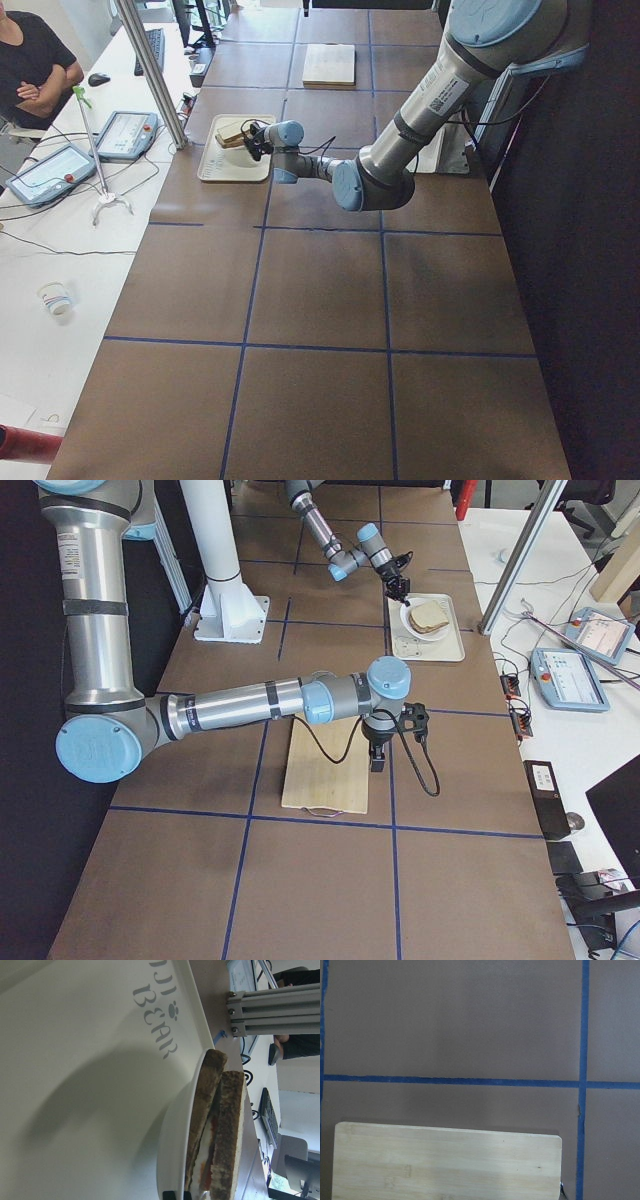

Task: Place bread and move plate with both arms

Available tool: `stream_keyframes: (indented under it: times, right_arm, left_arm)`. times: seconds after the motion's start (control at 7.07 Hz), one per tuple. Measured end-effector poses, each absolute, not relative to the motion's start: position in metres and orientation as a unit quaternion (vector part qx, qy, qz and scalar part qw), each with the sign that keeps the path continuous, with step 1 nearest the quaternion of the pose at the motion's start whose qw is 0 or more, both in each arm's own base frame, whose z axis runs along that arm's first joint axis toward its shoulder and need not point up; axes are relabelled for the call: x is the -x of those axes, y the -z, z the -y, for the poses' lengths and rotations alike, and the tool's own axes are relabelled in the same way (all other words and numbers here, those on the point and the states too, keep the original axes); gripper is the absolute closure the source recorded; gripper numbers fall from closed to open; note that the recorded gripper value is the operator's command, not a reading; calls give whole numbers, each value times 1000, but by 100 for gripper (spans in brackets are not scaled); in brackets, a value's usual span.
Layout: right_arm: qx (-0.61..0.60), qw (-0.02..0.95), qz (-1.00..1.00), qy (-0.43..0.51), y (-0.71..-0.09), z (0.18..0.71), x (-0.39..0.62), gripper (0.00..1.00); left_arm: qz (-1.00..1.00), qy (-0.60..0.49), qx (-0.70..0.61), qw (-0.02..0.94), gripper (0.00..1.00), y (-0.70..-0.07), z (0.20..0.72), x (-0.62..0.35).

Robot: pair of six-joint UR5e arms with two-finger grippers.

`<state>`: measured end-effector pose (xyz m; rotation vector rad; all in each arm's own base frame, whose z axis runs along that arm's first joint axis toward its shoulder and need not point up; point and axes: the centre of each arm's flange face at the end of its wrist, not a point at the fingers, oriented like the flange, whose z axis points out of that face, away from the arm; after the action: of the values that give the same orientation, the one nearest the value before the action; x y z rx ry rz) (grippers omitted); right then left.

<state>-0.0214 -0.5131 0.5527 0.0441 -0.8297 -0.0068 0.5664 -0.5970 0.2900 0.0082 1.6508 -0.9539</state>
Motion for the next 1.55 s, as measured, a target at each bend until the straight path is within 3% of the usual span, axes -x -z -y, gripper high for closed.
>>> stream_keyframes:
  times: [0.14,0.28,0.42,0.85,1.55]
  right_arm:
    - [-21,915,403,3,-553,513,21,0]
    - [-21,915,402,3,-553,513,21,0]
    - [-21,915,402,3,-553,513,21,0]
    - [-21,916,402,3,-554,513,21,0]
    - [-21,916,401,3,-554,510,21,0]
  left_arm:
    - [-702,412,-5,582,64,-292,600,-569]
    - [-698,413,-7,585,20,-295,603,-571]
    - [-694,411,-14,591,0,-297,606,-569]
    - [-676,381,-16,630,0,-303,630,-528]
    - [-589,276,-37,758,0,-326,615,-337]
